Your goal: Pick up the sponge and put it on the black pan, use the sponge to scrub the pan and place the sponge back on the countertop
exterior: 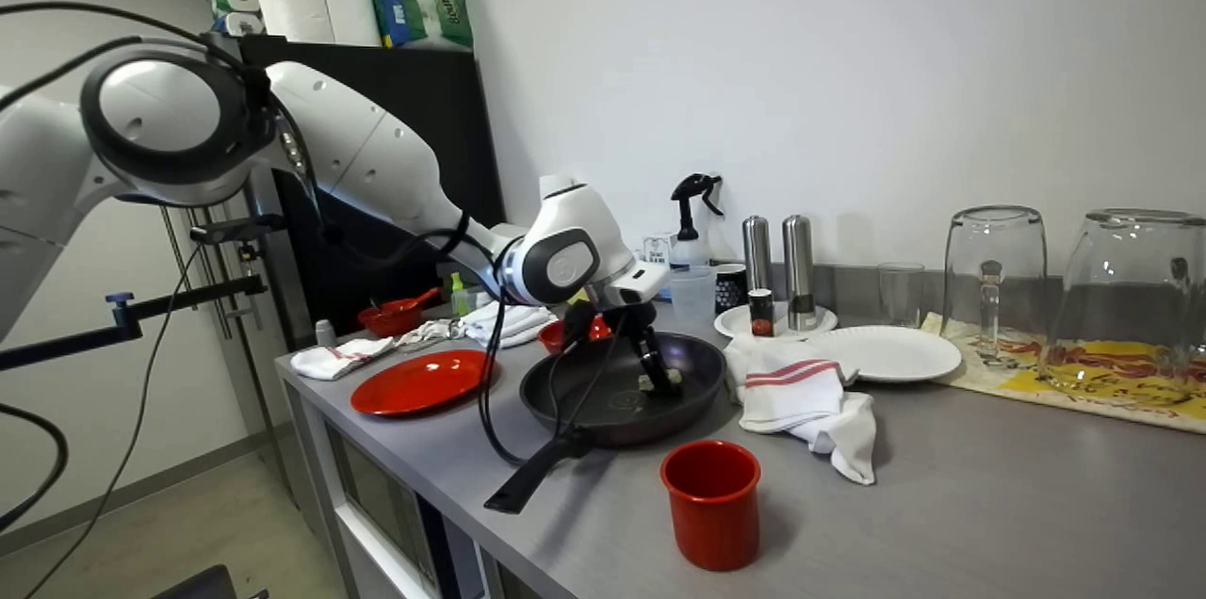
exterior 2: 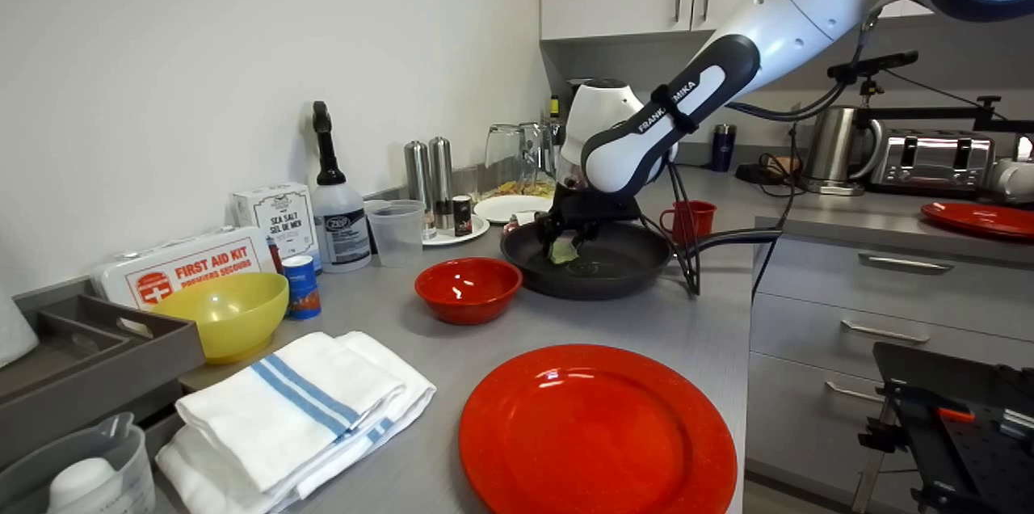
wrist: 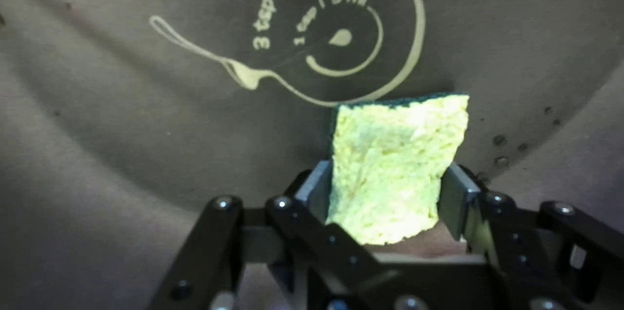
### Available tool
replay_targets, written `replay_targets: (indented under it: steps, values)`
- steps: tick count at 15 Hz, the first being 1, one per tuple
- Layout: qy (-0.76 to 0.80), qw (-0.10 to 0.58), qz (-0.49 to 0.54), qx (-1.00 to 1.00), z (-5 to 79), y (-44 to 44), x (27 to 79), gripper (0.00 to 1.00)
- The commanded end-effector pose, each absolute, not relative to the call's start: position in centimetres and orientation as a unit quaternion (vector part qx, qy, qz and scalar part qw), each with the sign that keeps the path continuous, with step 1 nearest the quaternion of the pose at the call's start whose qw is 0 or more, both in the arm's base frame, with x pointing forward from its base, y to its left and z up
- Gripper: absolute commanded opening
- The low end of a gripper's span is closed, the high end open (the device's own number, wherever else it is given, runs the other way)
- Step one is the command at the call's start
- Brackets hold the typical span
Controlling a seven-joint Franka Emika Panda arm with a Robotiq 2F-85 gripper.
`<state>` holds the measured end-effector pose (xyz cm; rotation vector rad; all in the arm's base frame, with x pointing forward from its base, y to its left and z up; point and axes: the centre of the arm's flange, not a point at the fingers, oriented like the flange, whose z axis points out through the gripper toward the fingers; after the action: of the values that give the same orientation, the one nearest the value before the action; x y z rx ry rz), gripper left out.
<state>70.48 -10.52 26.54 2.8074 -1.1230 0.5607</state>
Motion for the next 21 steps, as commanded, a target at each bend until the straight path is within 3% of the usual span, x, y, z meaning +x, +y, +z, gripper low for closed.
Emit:
replay_targets:
  steps: [1, 12, 21]
  values:
    - [-0.381, 0.052, 0.175, 0.906, 25.1, -12.5, 70.0, 0.28]
    - [-0.498, -0.085, 0.107, 0.856, 25.6, -16.6, 66.1, 0.28]
    - [-0.535, -0.095, 0.078, 0.836, 25.3, -16.8, 62.4, 0.28]
